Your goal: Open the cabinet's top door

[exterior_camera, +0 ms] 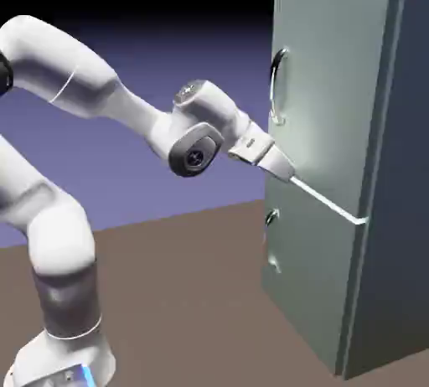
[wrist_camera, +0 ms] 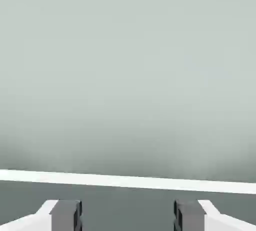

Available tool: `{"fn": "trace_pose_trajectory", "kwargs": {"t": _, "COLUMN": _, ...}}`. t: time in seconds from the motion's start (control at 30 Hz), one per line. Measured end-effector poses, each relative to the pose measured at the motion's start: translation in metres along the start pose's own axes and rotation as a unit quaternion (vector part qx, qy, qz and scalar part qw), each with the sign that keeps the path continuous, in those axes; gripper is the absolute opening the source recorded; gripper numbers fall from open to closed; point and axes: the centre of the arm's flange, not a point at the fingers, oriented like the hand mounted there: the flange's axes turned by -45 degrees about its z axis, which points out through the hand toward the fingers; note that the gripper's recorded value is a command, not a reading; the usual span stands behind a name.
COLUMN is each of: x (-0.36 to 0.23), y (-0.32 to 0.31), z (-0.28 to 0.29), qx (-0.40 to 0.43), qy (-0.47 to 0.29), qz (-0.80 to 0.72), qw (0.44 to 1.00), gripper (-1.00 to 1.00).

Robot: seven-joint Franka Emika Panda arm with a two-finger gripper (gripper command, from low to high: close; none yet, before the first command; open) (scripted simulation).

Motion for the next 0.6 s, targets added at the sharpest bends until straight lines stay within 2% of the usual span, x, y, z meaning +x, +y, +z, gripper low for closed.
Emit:
{"fn": "trace_pose_trajectory", "kwargs": {"t": 0.3, "x": 0.015, "y": 0.027, "z": -0.067, "qx": -0.017, "qy": 0.053, "qz": 0.081, "qw": 0.995, "gripper": 0.00}}
{"fn": "trace_pose_trajectory", "kwargs": {"t": 0.6, "x": 0.015, "y": 0.027, "z": -0.122, "qx": -0.018, "qy": 0.120, "qz": 0.128, "qw": 0.984, "gripper": 0.00}}
